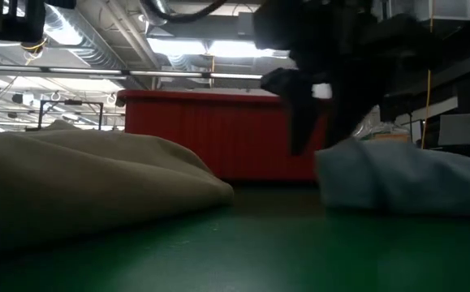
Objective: Fold laundry
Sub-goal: Fold the gray short
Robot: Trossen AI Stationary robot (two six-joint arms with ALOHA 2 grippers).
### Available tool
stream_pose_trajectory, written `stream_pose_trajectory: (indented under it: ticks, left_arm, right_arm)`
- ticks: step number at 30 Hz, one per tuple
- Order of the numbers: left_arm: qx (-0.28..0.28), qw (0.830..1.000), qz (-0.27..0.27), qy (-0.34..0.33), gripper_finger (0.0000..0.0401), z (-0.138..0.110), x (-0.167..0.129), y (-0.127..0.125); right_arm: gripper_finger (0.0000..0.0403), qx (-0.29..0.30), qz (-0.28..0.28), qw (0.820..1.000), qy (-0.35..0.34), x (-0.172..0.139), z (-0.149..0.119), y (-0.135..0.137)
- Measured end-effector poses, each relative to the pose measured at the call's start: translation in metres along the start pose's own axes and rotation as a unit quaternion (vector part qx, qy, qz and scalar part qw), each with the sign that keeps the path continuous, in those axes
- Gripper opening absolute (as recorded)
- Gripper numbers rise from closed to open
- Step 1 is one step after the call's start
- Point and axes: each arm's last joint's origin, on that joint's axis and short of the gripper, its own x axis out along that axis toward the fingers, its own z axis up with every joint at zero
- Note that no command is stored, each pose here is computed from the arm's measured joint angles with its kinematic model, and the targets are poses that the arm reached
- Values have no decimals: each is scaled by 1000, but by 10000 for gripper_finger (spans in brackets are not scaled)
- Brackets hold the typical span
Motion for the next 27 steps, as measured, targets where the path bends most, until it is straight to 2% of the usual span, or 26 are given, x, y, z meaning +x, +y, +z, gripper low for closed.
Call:
stream_pose_trajectory:
  ticks: [4, 11, 19, 27]
  left_arm:
    - [1, 1000, 4, 0, 69, 0, 0, 1]
    - [1, 1000, 7, -7, 69, 1, 0, 1]
    - [2, 1000, 9, -23, 69, 2, 0, 2]
    - [3, 1000, 8, -21, 69, 0, 0, 1]
  right_arm:
    - [220, 2, -4, 1000, -6, -12, -1, 11]
    - [220, 7, -30, 998, -46, -55, -7, 17]
    - [220, 59, -44, 996, 41, -84, -40, 20]
    - [220, 76, -43, 991, 105, -67, -91, 29]
